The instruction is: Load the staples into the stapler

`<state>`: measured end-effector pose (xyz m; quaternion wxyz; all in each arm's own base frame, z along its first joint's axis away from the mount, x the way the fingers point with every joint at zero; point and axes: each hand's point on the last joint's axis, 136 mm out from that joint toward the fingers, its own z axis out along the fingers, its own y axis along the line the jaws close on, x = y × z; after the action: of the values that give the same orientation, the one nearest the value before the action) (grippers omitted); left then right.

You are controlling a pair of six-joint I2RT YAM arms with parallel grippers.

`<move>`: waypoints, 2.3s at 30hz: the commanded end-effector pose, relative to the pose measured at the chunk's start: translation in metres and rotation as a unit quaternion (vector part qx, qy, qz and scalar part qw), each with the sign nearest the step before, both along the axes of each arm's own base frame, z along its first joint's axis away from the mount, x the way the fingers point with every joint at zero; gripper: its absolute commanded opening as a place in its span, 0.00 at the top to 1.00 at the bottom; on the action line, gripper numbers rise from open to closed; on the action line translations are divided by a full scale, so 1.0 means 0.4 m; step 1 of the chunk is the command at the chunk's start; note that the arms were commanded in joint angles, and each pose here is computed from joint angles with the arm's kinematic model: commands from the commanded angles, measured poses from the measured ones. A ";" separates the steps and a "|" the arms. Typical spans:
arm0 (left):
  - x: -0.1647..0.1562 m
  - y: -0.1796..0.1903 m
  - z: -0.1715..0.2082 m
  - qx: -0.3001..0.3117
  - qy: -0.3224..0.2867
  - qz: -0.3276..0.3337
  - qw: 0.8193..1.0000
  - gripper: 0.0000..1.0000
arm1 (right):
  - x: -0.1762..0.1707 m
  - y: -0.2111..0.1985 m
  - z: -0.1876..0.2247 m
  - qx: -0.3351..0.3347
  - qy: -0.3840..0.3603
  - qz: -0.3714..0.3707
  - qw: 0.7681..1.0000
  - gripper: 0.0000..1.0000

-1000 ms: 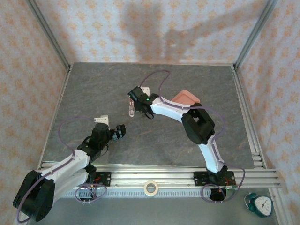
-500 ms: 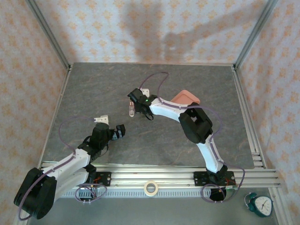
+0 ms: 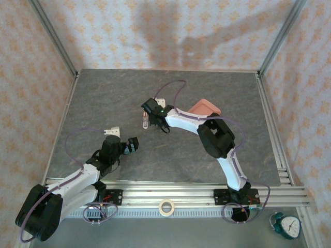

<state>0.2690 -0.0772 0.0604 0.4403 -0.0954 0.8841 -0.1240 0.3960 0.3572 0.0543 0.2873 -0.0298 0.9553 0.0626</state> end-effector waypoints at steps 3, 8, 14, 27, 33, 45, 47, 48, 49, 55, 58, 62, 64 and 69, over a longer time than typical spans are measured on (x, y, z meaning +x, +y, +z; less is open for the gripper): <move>0.014 0.007 0.027 0.006 -0.021 0.004 1.000 0.00 | 0.006 -0.007 0.078 0.015 -0.028 -0.009 0.999 0.87; 0.013 0.008 0.028 0.007 -0.022 0.005 1.000 0.00 | 0.007 -0.001 0.091 0.022 -0.034 -0.008 0.999 0.87; 0.014 0.009 0.029 0.006 -0.023 0.006 1.000 0.00 | 0.007 0.012 0.096 0.027 -0.033 -0.003 0.999 0.87; 0.014 0.011 0.033 0.006 -0.026 0.007 1.000 0.00 | -0.003 0.021 0.049 0.028 -0.012 -0.002 1.000 0.87; 0.014 0.011 0.033 0.007 -0.025 0.007 1.000 0.00 | -0.004 0.016 0.033 0.020 -0.007 -0.004 1.000 0.87; 0.014 0.013 0.031 0.009 -0.024 0.008 1.000 0.00 | -0.007 0.011 0.009 0.010 0.000 -0.004 1.000 0.87; 0.014 0.013 0.030 0.009 -0.024 0.008 1.000 0.00 | -0.007 0.012 0.008 0.010 0.001 -0.003 1.000 0.87; 0.014 0.013 0.029 0.009 -0.023 0.008 1.000 0.00 | -0.008 0.012 0.006 0.009 0.001 -0.003 1.000 0.87; 0.014 0.013 0.030 0.009 -0.024 0.009 1.000 0.00 | -0.008 0.012 0.006 0.009 0.001 -0.003 1.000 0.87; 0.014 0.012 0.030 0.008 -0.024 0.008 1.000 0.00 | -0.009 0.012 -0.001 0.008 0.005 -0.004 1.000 0.87; 0.014 0.012 0.030 0.009 -0.024 0.008 1.000 0.00 | -0.009 0.012 -0.005 0.008 0.006 -0.003 1.000 0.87; 0.014 0.013 0.031 0.010 -0.024 0.008 1.000 0.00 | -0.009 0.013 -0.010 0.007 0.007 -0.003 1.000 0.87; 0.014 0.013 0.031 0.009 -0.024 0.008 1.000 0.00 | -0.010 0.012 -0.013 0.006 0.008 -0.004 1.000 0.87; 0.015 0.013 0.032 0.009 -0.026 0.008 1.000 0.00 | -0.010 0.011 -0.012 0.006 0.009 -0.004 1.000 0.87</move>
<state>0.2699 -0.0771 0.0650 0.4475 -0.0960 0.8800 -0.1266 0.3927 0.3617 0.0498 0.2785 -0.0296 0.9571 0.0735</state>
